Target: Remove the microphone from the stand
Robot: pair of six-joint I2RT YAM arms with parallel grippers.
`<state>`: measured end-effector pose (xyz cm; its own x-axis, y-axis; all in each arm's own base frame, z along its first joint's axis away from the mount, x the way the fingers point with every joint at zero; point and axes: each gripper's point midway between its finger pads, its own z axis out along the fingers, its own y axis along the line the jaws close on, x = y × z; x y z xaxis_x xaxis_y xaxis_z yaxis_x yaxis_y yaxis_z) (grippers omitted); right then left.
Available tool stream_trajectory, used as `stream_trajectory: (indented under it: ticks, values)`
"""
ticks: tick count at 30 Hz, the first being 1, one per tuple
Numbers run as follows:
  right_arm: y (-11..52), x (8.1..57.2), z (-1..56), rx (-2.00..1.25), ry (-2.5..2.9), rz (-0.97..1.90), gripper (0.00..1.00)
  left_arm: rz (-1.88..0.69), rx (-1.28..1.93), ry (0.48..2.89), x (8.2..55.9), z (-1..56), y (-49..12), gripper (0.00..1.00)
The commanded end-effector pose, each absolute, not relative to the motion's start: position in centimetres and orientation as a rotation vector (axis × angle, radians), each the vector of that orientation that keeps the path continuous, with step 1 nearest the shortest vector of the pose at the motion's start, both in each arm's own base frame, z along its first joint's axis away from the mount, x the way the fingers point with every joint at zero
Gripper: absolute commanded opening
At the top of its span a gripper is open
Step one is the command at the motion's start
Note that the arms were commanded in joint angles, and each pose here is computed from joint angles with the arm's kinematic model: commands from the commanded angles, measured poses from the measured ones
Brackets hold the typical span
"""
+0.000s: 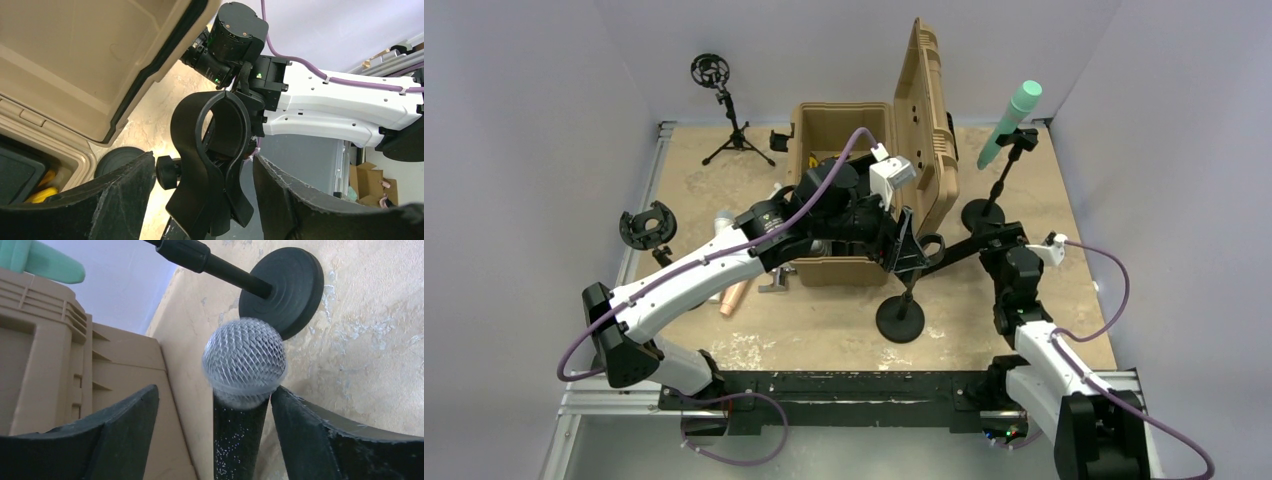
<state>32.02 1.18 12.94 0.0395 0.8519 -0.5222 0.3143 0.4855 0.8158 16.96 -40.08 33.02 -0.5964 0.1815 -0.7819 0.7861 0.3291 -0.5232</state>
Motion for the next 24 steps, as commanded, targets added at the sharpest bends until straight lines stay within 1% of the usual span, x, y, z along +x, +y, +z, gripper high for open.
stream_trajectory:
  ticks: [1,3,4,8,14,17,21,24]
  values:
    - [1.2,33.4,15.8,0.948,1.495,0.546,0.88,-1.326,0.813,1.895,17.5,36.5,-40.1,0.71]
    - [1.3,33.5,15.8,0.947,1.506,0.546,0.96,-1.337,0.814,1.900,17.5,36.6,-40.1,0.73]
    - [1.3,33.4,15.8,0.950,1.510,0.544,0.98,-1.340,0.814,1.903,17.6,36.6,-40.2,0.73]
    - [1.1,33.2,15.5,0.972,1.536,0.519,0.99,-1.332,0.825,1.918,17.9,36.3,-40.2,0.73]
    - [1.1,32.8,15.9,0.906,1.569,0.484,0.99,-1.295,0.822,1.940,19.0,36.3,-39.6,0.63]
    - [1.2,32.3,16.2,0.877,1.572,0.478,0.97,-1.302,0.824,1.951,19.0,35.9,-39.8,0.59]
    - [0.8,31.6,16.7,0.844,1.566,0.447,0.96,-1.327,0.821,1.993,19.0,34.3,-40.4,0.53]
    - [1.0,31.5,17.7,0.803,1.572,0.438,0.98,-1.311,0.814,2.041,19.1,32.5,-40.6,0.49]
